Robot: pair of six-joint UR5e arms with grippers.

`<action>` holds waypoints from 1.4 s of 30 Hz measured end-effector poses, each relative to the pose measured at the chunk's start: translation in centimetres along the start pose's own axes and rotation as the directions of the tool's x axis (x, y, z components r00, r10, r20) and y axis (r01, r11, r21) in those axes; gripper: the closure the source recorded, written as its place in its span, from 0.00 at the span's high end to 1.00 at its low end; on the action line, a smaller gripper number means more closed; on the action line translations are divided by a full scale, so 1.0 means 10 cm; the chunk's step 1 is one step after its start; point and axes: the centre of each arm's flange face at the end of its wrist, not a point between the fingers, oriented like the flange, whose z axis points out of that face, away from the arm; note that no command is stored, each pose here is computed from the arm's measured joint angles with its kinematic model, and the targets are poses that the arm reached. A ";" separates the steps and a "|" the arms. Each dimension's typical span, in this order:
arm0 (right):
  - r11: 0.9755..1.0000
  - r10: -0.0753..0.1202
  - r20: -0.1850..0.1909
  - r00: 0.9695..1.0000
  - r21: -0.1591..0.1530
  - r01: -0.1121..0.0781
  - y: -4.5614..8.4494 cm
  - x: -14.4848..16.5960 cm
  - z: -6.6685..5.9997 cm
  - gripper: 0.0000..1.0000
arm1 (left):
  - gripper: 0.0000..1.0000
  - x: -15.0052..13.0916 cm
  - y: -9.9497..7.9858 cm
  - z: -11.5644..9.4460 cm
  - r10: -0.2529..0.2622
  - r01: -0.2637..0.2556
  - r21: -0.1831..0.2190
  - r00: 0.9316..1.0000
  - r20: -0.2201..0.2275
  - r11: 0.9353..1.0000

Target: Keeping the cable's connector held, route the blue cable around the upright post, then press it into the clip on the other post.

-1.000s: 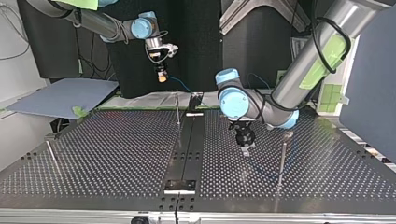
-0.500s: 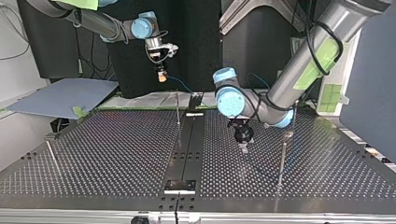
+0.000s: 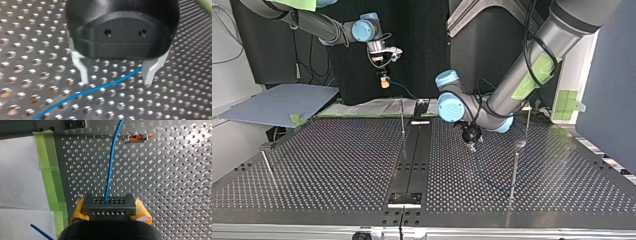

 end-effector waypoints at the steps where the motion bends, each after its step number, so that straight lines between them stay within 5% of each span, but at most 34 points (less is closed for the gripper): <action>1: 1.000 0.000 0.000 1.000 0.000 0.000 0.00 0.00 0.00 0.00 | 0.99 0.01 0.00 0.00 0.005 -0.005 -0.006 1.000 -0.006 1.000; 13: 1.000 0.000 0.000 1.000 -0.001 0.000 0.01 0.00 0.00 0.00 | 0.99 0.09 -0.06 0.01 0.012 -0.013 -0.011 1.000 -0.027 1.000; 29: 1.000 0.001 -0.002 1.000 -0.002 -0.001 0.01 0.00 0.00 0.00 | 0.99 0.59 -0.54 0.09 0.037 -0.032 0.049 0.994 -0.098 0.998; 42: 1.000 -0.001 0.000 1.000 -0.002 0.001 0.01 0.00 0.00 0.00 | 0.99 0.69 -0.70 0.11 -0.049 0.060 0.122 0.995 -0.087 0.991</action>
